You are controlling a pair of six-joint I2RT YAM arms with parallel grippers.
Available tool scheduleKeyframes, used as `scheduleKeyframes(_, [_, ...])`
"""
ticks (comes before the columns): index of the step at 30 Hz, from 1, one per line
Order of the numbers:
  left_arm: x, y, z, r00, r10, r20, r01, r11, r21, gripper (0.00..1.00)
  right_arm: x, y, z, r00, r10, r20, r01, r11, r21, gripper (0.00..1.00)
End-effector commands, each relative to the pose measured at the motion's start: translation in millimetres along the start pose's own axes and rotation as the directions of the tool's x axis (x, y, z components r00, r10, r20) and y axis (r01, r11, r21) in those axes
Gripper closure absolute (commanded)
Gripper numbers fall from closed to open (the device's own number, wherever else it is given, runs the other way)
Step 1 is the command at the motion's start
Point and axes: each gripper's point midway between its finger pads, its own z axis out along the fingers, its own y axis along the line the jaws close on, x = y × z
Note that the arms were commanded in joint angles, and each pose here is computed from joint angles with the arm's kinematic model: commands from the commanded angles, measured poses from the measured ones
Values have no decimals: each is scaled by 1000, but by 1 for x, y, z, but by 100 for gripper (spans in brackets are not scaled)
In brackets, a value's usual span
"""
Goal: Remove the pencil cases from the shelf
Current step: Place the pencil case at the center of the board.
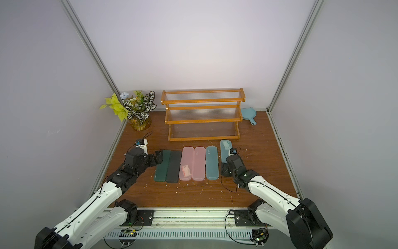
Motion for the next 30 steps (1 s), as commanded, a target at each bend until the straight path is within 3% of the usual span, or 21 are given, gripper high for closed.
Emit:
scheduleKeyframes(1, [3,3,1,1000,-7,-6,7,1000,-1,1,-4,-1,-2,999,32,32,-33,999,34,31])
scheduleKeyframes(19, [8,6,-2,1000,-23,-4,23,1000,-1,1,31,-8,6,998,3,-63,3,996,89,31])
scheduleKeyframes(30, [8,7,-2,1000,-28,-2,28,1000,-4,1,43,-10,14,995,-10,-101,20,995,95,25])
